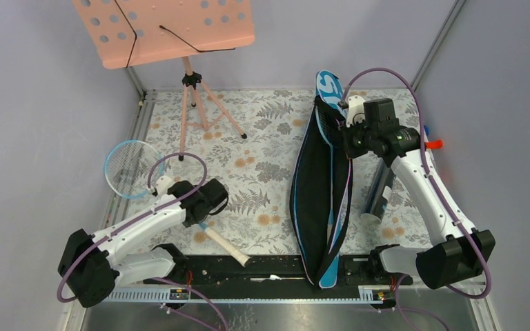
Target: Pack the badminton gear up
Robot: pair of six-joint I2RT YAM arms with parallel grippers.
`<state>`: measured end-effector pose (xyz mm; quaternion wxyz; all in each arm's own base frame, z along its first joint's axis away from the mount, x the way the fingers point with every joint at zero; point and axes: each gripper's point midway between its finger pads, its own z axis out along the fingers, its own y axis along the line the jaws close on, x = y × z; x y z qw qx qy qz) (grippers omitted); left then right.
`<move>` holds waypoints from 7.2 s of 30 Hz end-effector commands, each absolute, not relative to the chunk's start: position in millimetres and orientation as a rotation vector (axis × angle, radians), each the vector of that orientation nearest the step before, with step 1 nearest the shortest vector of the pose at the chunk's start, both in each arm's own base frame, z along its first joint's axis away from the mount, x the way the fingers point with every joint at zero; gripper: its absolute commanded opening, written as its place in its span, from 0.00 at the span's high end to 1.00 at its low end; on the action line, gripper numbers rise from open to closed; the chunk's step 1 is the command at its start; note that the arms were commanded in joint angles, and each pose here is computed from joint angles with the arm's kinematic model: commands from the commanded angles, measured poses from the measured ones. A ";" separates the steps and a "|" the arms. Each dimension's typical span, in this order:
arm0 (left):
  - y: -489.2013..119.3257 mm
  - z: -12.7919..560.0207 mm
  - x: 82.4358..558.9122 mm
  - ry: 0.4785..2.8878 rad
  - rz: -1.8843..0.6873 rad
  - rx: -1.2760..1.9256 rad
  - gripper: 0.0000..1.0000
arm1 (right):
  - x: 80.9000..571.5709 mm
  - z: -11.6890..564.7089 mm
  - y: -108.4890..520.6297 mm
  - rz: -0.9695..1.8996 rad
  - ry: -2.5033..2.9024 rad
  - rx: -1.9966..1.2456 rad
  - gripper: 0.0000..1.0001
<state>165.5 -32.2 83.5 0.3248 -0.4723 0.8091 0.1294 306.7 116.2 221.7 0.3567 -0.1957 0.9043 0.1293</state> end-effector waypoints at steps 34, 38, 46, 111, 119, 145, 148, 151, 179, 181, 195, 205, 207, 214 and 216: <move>-220.0 187.0 67.3 2.235 -0.138 0.488 1.00 | 387.5 200.4 157.9 0.499 2.350 -0.399 1.00; -241.5 194.7 65.8 2.192 -0.270 0.504 1.00 | 386.4 199.6 159.6 0.511 2.351 -0.403 1.00; -261.2 207.1 88.0 2.099 -0.405 0.498 1.00 | 385.9 196.8 162.7 0.540 2.356 -0.382 1.00; -330.8 130.6 164.4 1.674 0.631 1.025 1.00 | 335.3 198.1 202.5 0.808 2.513 -0.500 1.00; -368.5 151.3 185.3 1.677 0.280 0.979 1.00 | 310.7 196.9 236.0 0.992 2.413 -0.770 1.00; -236.5 132.0 177.4 1.980 -0.997 0.030 0.01 | 342.5 162.5 224.4 0.842 2.544 -0.472 1.00; -235.4 118.1 176.8 1.975 -1.059 -0.023 0.01 | 344.8 164.7 226.8 0.857 2.530 -0.461 1.00; -243.6 106.2 173.4 2.006 -1.152 -0.029 0.01 | 345.3 165.4 227.2 0.858 2.531 -0.455 1.00; -228.0 111.3 185.6 2.139 -0.549 0.219 1.00 | 363.3 163.1 205.2 0.633 2.588 -0.306 1.00; -223.3 110.3 182.4 2.186 -0.470 0.239 1.00 | 370.3 166.8 202.3 0.599 2.590 -0.263 1.00; -194.6 111.5 167.5 2.293 0.038 0.334 1.00 | 392.3 185.3 178.5 0.480 2.595 -0.187 1.00; -230.5 133.4 170.4 2.208 0.063 0.507 1.00 | 388.0 188.8 192.7 0.587 2.571 -0.237 1.00; -239.5 136.1 172.2 2.208 0.061 0.518 1.00 | 386.6 189.5 194.4 0.590 2.571 -0.247 1.00; -256.1 134.6 173.4 2.242 0.115 0.576 1.00 | 380.8 198.2 202.9 0.600 2.537 -0.292 1.00; -263.1 132.8 170.5 2.257 0.088 0.597 1.00 | 380.9 200.1 204.3 0.610 2.530 -0.291 1.00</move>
